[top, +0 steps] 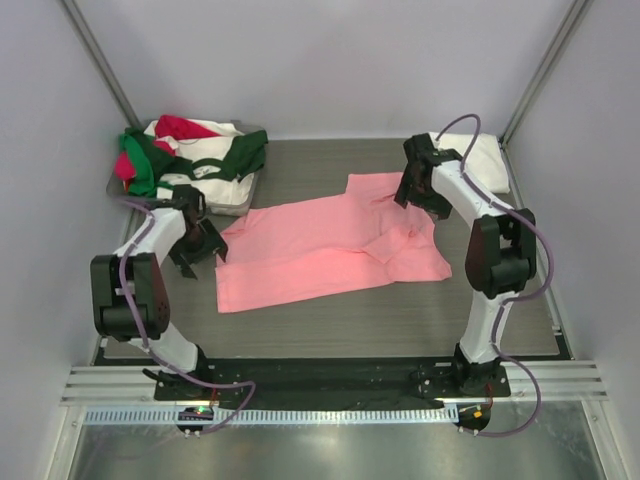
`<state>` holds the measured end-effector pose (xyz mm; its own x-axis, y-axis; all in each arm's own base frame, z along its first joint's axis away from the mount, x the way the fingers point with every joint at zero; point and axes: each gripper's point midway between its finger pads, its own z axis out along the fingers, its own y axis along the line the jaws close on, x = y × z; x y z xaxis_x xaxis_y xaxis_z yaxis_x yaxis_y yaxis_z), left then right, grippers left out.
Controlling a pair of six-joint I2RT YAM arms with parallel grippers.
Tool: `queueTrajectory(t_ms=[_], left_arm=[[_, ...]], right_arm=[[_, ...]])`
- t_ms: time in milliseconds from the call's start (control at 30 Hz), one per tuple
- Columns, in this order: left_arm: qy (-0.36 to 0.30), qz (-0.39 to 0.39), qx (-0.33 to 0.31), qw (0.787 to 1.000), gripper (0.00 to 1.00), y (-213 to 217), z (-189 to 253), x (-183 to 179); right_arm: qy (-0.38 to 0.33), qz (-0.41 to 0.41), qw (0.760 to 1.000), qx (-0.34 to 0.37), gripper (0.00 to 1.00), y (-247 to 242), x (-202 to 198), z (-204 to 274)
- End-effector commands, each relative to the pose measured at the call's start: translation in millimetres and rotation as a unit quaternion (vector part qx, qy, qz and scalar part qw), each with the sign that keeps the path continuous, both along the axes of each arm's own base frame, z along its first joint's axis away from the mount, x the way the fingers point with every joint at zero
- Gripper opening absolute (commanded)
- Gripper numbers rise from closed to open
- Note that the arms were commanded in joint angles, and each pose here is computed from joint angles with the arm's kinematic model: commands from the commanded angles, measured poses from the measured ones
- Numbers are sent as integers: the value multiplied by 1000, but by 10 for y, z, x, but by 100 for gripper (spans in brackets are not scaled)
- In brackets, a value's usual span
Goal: Fold and stack the t-shirts
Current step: Fold the tshirt
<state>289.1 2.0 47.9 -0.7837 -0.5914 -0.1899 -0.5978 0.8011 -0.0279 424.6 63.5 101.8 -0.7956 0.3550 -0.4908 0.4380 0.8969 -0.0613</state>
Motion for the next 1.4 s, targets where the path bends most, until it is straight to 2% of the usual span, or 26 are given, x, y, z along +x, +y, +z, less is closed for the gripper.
queueTrajectory(t_ms=[0, 33, 67, 100, 133, 167, 200, 233, 267, 300, 367, 500, 567, 700, 833, 900, 933, 1000, 1033, 1100, 1133, 1200, 1233, 1300, 1333, 1367], left_arm=[[-90, -14, -14, 996, 85, -64, 503, 68], [-106, -4, -9, 994, 85, -52, 566, -36], [-115, -5, -11, 993, 85, -62, 589, -103], [-125, 3, -17, 992, 84, -85, 603, -161], [-135, 9, -31, 990, 84, -133, 577, -333], [-146, 18, -40, 988, 84, -169, 559, -386], [-151, 30, -49, 987, 81, -204, 523, -450], [-171, 27, -44, 984, 81, -228, 541, -515], [-178, -9, -59, 982, 81, -428, 602, -547], [-182, 11, -70, 981, 81, -468, 590, -581], [-200, 20, -97, 975, 80, -552, 622, -606], [-174, 59, -95, 978, 75, -523, 282, -795], [-176, 69, -101, 977, 75, -547, 230, -780], [-136, 74, -98, 983, 75, -549, -23, -867], [-134, 80, -96, 983, 75, -538, -134, -863], [-128, 80, -95, 984, 73, -540, -175, -875], [-137, 85, -78, 984, 71, -476, -178, -837], [-136, 85, -78, 984, 64, -480, -201, -822], [-138, 85, -80, 984, 54, -485, -208, -789], [-138, 86, -78, 984, 42, -482, -234, -771], [-142, 87, -73, 983, 30, -463, -251, -729], [-146, 82, -61, 984, 18, -430, -246, -668], [-148, 81, -59, 984, 4, -421, -241, -620], [-149, 79, -67, 983, 0, -464, -166, -458], [-149, 74, -75, 983, 0, -502, -110, -383], [-161, 65, -89, 981, 0, -568, 77, -151]], right_arm=[[-47, -12, 999, 15, 100, -73, -232, 443], [-20, -24, 999, 19, 100, -117, -477, 212], [-25, -28, 999, 28, 100, -139, -591, 205], [-66, -42, 996, 45, 100, -211, -634, 352], [-69, -48, 994, 72, 99, -193, -745, 320], [-42, -55, 994, 80, 95, -238, -1001, 64], [-73, -58, 990, 105, 93, -248, -1041, 151], [-45, -67, 988, 130, 92, -270, -1255, -87], [-46, -70, 986, 145, 90, -271, -1316, -139], [-61, -71, 983, 157, 87, -278, -1334, -136], [-41, -75, 981, 173, 85, -278, -1482, -344], [-16, -79, 981, 176, 82, -297, -1530, -575], [-8, -86, 981, 173, 81, -346, -1547, -670], [-4, -96, 980, 177, 76, -439, -1504, -790], [-4, -97, 980, 174, 74, -495, -1429, -825], [-2, -97, 980, 173, 70, -507, -1403, -850], [0, -95, 981, 172, 64, -509, -1391, -857], [5, -94, 981, 171, 55, -510, -1377, -896], [6, -93, 981, 170, 46, -511, -1371, -907], [12, -93, 981, 169, 38, -512, -1372, -951], [13, -93, 982, 165, 28, -527, -1364, -960], [18, -93, 982, 161, 22, -542, -1356, -997], [14, -90, 982, 163, 16, -535, -1293, -967], [14, -79, 979, 185, 7, -453, -1206, -922], [0, -73, 978, 193, 1, -433, -1013, -812], [20, -72, 977, 197, 1, -410, -1016, -751]])
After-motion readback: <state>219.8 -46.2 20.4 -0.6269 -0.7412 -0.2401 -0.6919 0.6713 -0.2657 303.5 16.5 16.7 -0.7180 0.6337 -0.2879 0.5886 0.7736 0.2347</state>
